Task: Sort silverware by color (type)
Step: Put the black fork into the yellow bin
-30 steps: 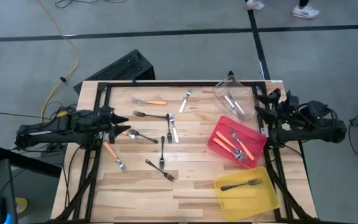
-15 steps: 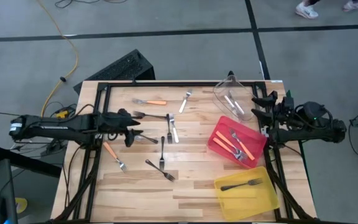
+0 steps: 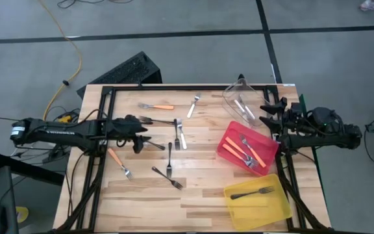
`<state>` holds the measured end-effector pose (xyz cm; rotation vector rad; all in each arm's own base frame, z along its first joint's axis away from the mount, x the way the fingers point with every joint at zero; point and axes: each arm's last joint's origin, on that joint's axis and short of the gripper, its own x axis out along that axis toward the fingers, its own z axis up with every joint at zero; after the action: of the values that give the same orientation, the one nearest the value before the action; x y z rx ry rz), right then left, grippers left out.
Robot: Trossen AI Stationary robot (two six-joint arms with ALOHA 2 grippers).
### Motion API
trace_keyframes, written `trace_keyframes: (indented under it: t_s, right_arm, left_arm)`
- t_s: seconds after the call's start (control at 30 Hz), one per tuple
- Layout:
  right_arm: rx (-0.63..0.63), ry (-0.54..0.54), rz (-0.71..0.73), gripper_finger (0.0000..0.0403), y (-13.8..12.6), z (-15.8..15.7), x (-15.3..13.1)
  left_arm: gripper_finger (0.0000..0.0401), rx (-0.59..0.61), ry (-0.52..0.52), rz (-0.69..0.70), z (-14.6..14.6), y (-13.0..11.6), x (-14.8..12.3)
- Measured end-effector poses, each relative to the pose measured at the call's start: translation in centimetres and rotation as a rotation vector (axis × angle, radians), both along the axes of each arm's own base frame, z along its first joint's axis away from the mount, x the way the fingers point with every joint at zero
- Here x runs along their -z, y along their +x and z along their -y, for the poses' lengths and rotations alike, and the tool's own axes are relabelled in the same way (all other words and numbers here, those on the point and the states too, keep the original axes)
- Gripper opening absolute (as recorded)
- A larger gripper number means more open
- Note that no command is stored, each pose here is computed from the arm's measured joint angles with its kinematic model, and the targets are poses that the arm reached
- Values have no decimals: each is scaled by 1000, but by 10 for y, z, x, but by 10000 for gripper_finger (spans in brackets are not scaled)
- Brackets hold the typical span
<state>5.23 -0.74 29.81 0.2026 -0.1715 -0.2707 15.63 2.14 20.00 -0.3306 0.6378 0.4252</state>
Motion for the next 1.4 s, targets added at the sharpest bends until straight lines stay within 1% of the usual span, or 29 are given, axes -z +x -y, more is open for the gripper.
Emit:
trace_keyframes:
  t_s: [0.1,0.2,0.33,0.57,0.63,0.7,0.87,0.93,1.1,1.33,1.4]
  right_arm:
    - [1,-1,1,281,0,0,0]
    - [1,-2,1,281,0,0,0]
    - [1,-3,-1,281,0,0,0]
    - [3,-3,-32,281,0,0,3]
    - [4,-3,-37,281,0,0,3]
    - [5,-3,-42,281,0,0,4]
    - [6,-3,-43,281,0,0,4]
    - [6,-3,-45,281,0,0,4]
    - [6,-4,-62,281,1,0,6]
    - [6,-4,-80,281,1,0,7]
    - [7,-4,-80,281,1,0,7]
  left_arm:
    - [206,-76,39,12,-4,0,-1]
    - [206,-74,80,21,-8,1,-3]
    - [206,-106,107,25,-17,3,-3]
    - [206,-54,104,-64,-27,13,10]
    - [206,-33,124,-74,-28,18,13]
    - [206,-24,164,-52,-31,24,13]
    - [206,53,256,-85,-43,40,5]
    - [206,74,270,-104,-49,45,3]
    - [206,103,278,-161,-66,55,6]
    - [206,173,231,-256,-90,63,26]
    - [206,192,233,-288,-94,65,31]
